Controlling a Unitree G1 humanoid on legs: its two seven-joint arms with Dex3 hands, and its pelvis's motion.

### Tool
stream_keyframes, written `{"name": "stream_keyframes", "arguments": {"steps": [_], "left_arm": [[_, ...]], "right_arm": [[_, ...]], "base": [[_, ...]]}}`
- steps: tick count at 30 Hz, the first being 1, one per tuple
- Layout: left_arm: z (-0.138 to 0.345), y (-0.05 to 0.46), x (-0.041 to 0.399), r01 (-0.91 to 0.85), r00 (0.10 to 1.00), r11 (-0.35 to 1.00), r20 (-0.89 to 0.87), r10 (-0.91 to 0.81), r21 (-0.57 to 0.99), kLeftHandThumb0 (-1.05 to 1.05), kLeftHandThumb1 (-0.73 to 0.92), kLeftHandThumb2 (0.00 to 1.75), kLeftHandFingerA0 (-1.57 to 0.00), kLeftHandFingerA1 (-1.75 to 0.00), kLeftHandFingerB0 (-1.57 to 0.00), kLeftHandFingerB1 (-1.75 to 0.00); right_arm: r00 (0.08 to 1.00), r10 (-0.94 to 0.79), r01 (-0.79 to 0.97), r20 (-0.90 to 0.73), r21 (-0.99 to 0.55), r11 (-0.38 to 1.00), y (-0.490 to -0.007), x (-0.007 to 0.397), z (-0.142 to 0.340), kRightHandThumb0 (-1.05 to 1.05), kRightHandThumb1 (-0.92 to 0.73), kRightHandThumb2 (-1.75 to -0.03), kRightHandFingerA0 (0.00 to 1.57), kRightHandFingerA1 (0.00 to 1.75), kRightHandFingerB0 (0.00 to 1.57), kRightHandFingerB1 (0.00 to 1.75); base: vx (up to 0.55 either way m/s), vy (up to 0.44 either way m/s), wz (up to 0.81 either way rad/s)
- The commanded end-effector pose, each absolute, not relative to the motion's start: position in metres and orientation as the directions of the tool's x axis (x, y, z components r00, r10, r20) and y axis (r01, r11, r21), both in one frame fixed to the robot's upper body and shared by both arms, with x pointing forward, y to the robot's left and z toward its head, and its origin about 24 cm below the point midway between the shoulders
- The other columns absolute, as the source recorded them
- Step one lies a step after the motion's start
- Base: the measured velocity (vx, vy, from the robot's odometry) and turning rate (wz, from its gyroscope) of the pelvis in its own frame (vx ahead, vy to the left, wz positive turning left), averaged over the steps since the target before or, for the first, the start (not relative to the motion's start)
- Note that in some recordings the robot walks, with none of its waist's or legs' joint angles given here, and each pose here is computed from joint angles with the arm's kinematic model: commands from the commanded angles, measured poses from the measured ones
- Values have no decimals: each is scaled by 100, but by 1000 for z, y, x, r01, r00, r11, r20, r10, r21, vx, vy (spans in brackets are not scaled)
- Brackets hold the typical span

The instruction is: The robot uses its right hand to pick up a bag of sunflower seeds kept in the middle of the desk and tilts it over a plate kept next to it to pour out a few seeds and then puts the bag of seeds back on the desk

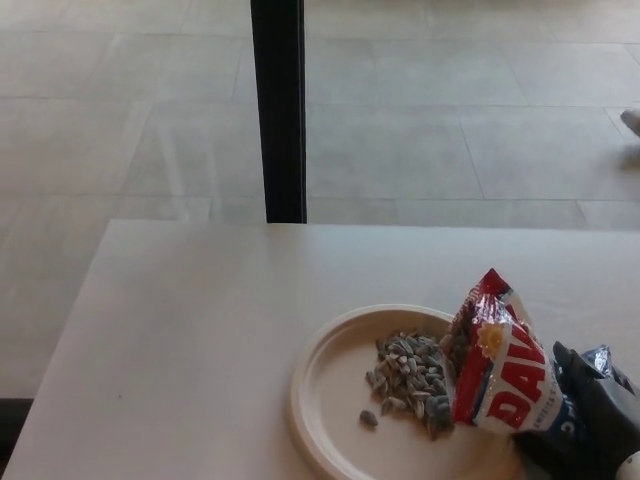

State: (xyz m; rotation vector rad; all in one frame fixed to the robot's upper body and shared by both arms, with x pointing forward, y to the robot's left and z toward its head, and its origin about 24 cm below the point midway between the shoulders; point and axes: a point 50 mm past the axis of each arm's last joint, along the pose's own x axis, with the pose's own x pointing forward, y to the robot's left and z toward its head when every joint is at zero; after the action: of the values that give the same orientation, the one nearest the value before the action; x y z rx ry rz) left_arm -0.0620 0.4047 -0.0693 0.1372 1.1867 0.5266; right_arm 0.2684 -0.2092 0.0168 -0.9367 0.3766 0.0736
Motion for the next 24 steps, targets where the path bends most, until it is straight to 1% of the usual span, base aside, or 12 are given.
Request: {"name": "stream_keyframes", "arguments": {"steps": [1, 4, 5, 6, 9, 10, 13, 14, 15, 16, 19, 24], "left_arm": [[-68, 406, -63, -319, 277, 867, -837, 471, 383, -57, 69, 73, -28, -65, -25, -56], [-68, 405, -64, -329, 283, 870, -841, 462, 368, -59, 69, 73, -26, -65, -25, -55], [-67, 405, -64, -316, 292, 875, -840, 457, 367, -61, 60, 95, -27, -65, -24, -59], [-67, 405, -64, -317, 289, 874, -840, 459, 369, -58, 68, 74, -27, -65, -25, -56], [-68, 404, -63, -317, 282, 869, -837, 468, 379, -58, 69, 73, -27, -64, -26, -55], [-68, 404, -63, -323, 284, 868, -837, 468, 376, -58, 61, 92, -26, -64, -25, -58], [-68, 405, -63, -328, 286, 867, -835, 470, 376, -58, 62, 92, -27, -64, -25, -58], [-68, 404, -65, -323, 282, 869, -838, 467, 376, -57, 69, 73, -27, -64, -25, -55], [-68, 404, -65, -322, 280, 868, -838, 468, 378, -56, 69, 73, -27, -64, -25, -55], [-69, 404, -65, -323, 271, 865, -838, 473, 384, -55, 70, 74, -27, -64, -26, -55], [-69, 403, -66, -339, 273, 864, -840, 469, 372, -55, 66, 76, -29, -66, -27, -57], [-70, 402, -67, -311, 256, 867, -844, 471, 390, -55, 70, 72, -31, -64, -28, -55]], "right_arm": [[888, -101, -311, -448, -749, 585, -221, 258, 18, -100, -59, -73, 0, 0, 0, 0], [898, -23, -345, -440, -735, 583, -223, 259, 39, -99, -59, -73, 0, 0, 0, 0], [900, -7, -351, -435, -736, 579, -224, 260, 45, -104, -64, -60, 0, 0, 0, 0], [901, 2, -357, -433, -740, 570, -224, 260, 48, -105, -65, -61, 0, 0, 0, 0], [912, 61, -374, -406, -758, 535, -226, 259, 73, -105, -67, -62, 0, 0, 0, 0], [912, 66, -375, -405, -756, 536, -227, 259, 75, -105, -66, -62, 0, 0, 0, 0], [926, 102, -355, -363, -747, 563, -229, 254, 91, -105, -66, -62, 0, 0, 0, 0], [930, 101, -346, -354, -749, 565, -231, 252, 95, -105, -66, -62, 0, 0, 0, 0], [948, 107, -299, -299, -728, 617, -236, 248, 107, -105, -66, -61, 0, 0, 0, 0], [958, 100, -270, -271, -720, 640, -239, 247, 113, -103, -49, -83, 0, 0, 0, 0], [971, 78, -216, -226, -689, 692, -253, 243, 127, -104, -51, -85, 0, 0, 0, 0], [985, 18, -127, -169, -657, 743, -284, 235, 154, -100, -49, -89, 0, 0, 0, 3]], "base": [[0, 0, 0], [0, 0, 0], [0, 0, 0], [0, 0, 0], [0, 0, 0], [0, 0, 0], [0, 0, 0], [0, 0, 0], [0, 0, 0], [0, 0, 0], [0, 0, 0], [0, 0, 0]]}}
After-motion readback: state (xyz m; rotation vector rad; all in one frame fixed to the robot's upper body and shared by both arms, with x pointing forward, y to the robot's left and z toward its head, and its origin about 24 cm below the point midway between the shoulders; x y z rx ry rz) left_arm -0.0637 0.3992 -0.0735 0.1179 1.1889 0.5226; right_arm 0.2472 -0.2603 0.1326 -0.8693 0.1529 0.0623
